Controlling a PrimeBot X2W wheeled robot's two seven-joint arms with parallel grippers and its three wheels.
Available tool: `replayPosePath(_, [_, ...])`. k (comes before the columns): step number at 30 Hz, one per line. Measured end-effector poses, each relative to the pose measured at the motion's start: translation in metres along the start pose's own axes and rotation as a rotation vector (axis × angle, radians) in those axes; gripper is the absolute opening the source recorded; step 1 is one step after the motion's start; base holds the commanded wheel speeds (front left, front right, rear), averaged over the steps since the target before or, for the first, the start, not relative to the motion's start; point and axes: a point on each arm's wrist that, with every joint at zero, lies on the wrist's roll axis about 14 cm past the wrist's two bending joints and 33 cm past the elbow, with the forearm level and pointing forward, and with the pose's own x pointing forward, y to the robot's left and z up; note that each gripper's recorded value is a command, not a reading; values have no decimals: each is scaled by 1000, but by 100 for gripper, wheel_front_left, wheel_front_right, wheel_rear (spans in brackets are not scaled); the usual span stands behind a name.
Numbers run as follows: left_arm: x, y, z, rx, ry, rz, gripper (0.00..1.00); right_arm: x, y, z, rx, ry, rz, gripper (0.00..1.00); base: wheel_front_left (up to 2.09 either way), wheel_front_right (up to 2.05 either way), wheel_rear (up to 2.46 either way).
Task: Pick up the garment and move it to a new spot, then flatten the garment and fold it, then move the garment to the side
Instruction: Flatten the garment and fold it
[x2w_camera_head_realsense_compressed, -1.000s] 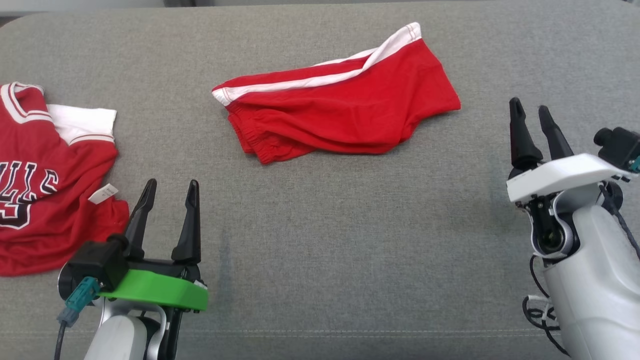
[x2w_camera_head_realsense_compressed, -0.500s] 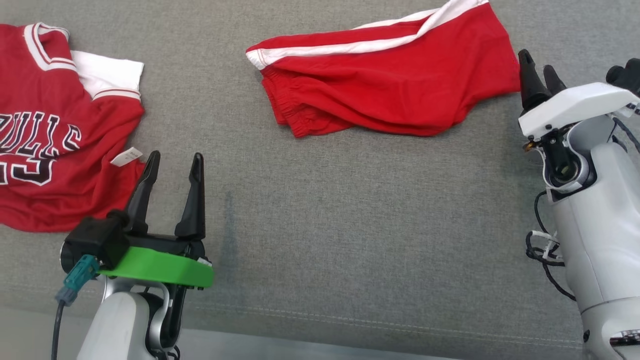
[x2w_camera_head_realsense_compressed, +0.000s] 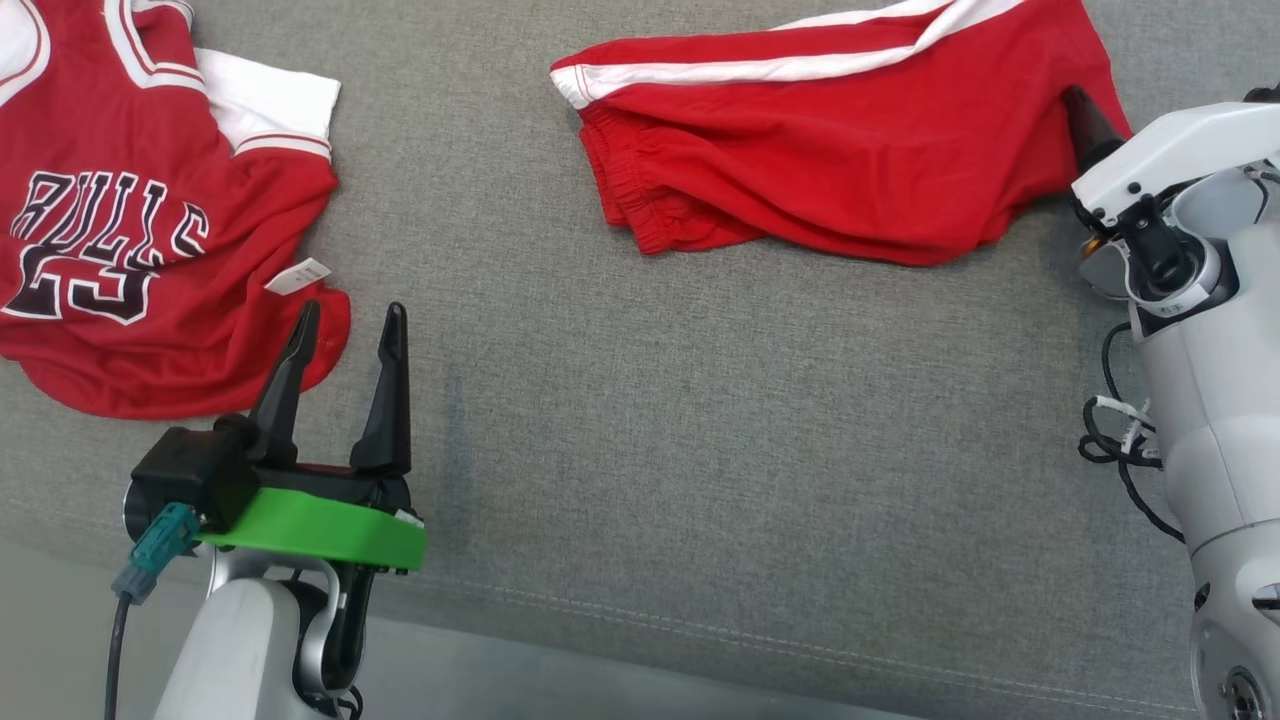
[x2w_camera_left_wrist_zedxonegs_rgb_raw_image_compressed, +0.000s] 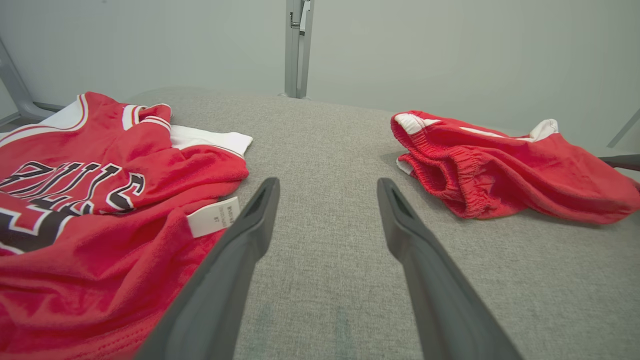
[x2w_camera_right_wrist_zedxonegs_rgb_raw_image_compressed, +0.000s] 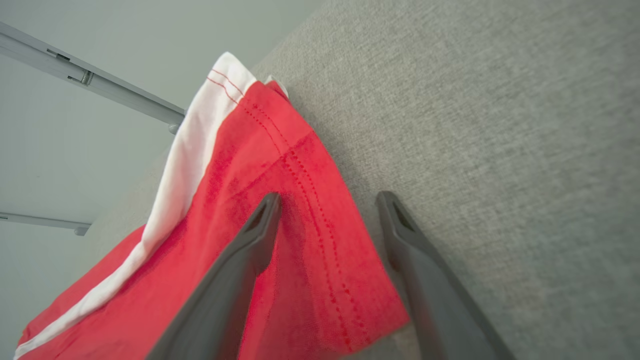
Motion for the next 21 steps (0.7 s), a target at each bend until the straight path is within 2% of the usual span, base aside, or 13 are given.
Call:
replayPosePath(7, [0,8,-1,2,2,25,100,9,11,-5,60,57,18,100,0,0,0])
replayPosePath(13, [1,8,1,-1,-5,28,100,11,39,-14,90,101,97,100,0,0,0])
replayPosePath(14, [2,8,2,-1,-6,28,100,11,40,-15,90,106,99,94,0,0,0])
replayPosePath(15, [2,8,2,-2,-7,27,100,11,41,-16,87,108,103,46,0,0,0])
replayPosePath(16, [2,8,2,-2,-8,27,100,11,42,-15,85,110,106,33,0,0,0])
replayPosePath(17, [1,8,2,-2,-8,27,100,11,43,-15,84,110,109,0,0,0,0])
replayPosePath(21, [1,8,3,-4,-9,27,100,11,45,-16,82,102,112,0,0,0,0])
